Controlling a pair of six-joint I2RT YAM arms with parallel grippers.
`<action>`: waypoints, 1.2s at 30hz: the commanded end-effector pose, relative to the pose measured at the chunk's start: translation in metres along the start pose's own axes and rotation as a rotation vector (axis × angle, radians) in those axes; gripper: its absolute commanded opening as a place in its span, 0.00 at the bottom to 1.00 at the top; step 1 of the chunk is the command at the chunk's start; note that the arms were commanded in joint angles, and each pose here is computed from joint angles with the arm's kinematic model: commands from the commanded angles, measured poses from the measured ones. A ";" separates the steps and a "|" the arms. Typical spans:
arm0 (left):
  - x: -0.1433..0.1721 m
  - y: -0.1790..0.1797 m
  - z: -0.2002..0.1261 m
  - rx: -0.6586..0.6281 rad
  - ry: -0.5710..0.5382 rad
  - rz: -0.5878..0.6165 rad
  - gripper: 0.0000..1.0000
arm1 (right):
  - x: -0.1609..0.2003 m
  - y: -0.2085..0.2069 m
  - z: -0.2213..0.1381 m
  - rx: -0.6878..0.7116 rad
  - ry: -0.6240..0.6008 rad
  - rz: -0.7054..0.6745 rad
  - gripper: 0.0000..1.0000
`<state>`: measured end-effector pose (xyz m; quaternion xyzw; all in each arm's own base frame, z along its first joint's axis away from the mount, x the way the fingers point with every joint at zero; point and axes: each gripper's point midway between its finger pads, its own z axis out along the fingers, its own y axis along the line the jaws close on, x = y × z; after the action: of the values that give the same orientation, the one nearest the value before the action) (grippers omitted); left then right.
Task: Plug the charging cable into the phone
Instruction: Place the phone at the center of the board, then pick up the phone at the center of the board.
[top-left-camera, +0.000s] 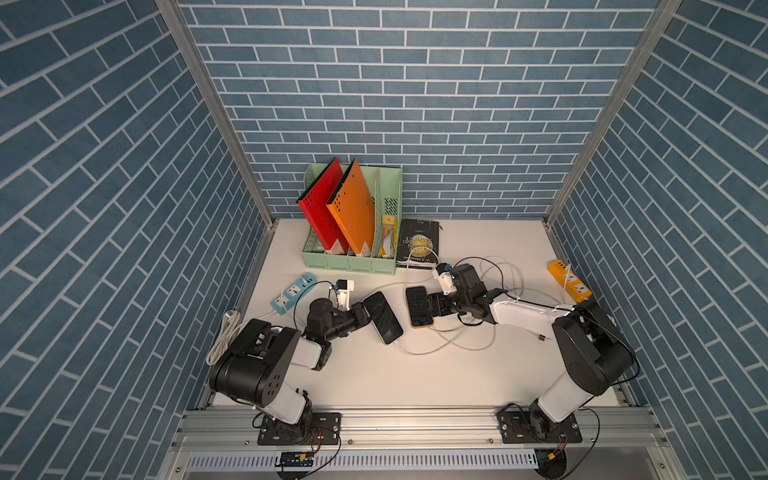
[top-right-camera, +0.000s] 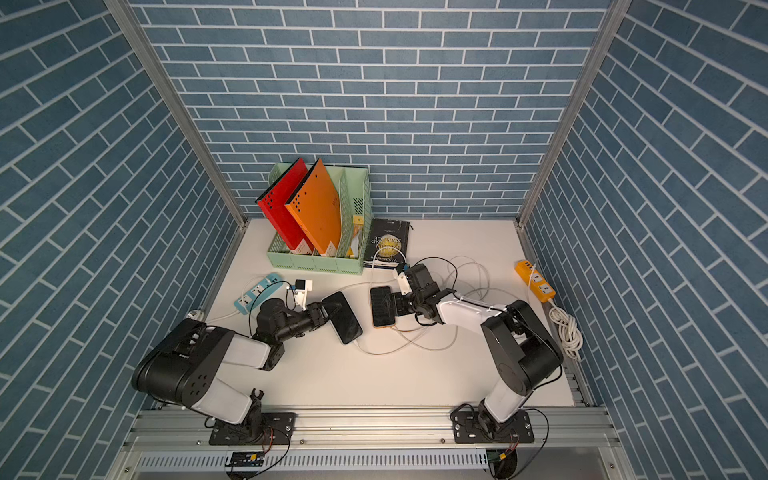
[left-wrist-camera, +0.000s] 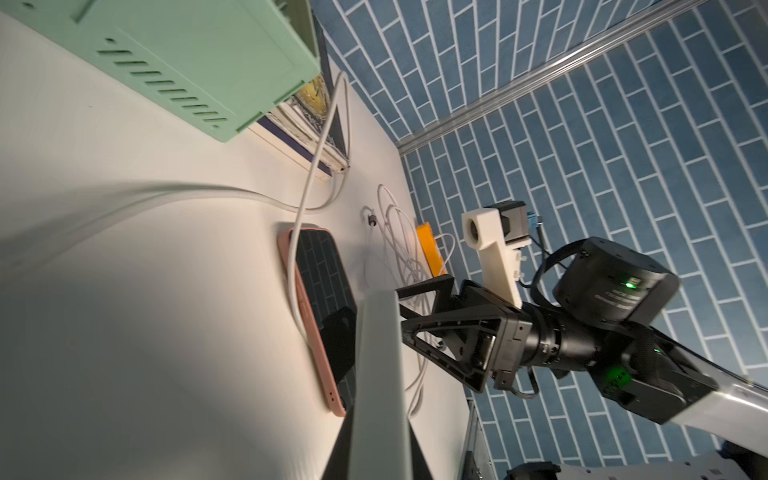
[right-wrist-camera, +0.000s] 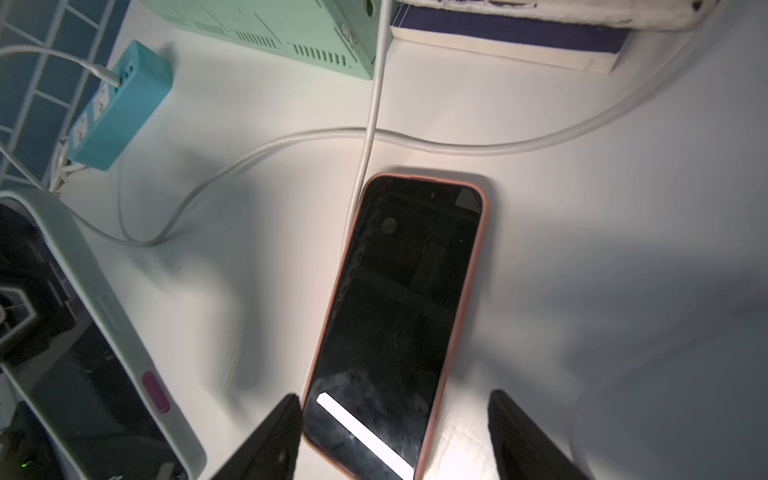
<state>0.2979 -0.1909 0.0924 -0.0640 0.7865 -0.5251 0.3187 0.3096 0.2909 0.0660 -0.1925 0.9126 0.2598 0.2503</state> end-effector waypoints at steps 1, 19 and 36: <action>0.005 0.033 -0.001 -0.157 0.014 0.023 0.00 | 0.000 -0.016 0.008 0.173 0.021 -0.046 0.76; 0.003 0.073 -0.019 -0.432 -0.005 0.022 0.60 | 0.008 0.004 0.045 0.292 0.057 -0.126 1.00; -0.031 0.069 -0.068 -0.642 -0.201 0.070 0.74 | 0.028 -0.007 0.056 0.423 0.126 -0.176 0.83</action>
<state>0.3019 -0.1067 0.0621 -0.1749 0.8733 -0.2654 0.3691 0.3170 0.3262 0.0228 -0.2253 0.9324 0.0738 0.2728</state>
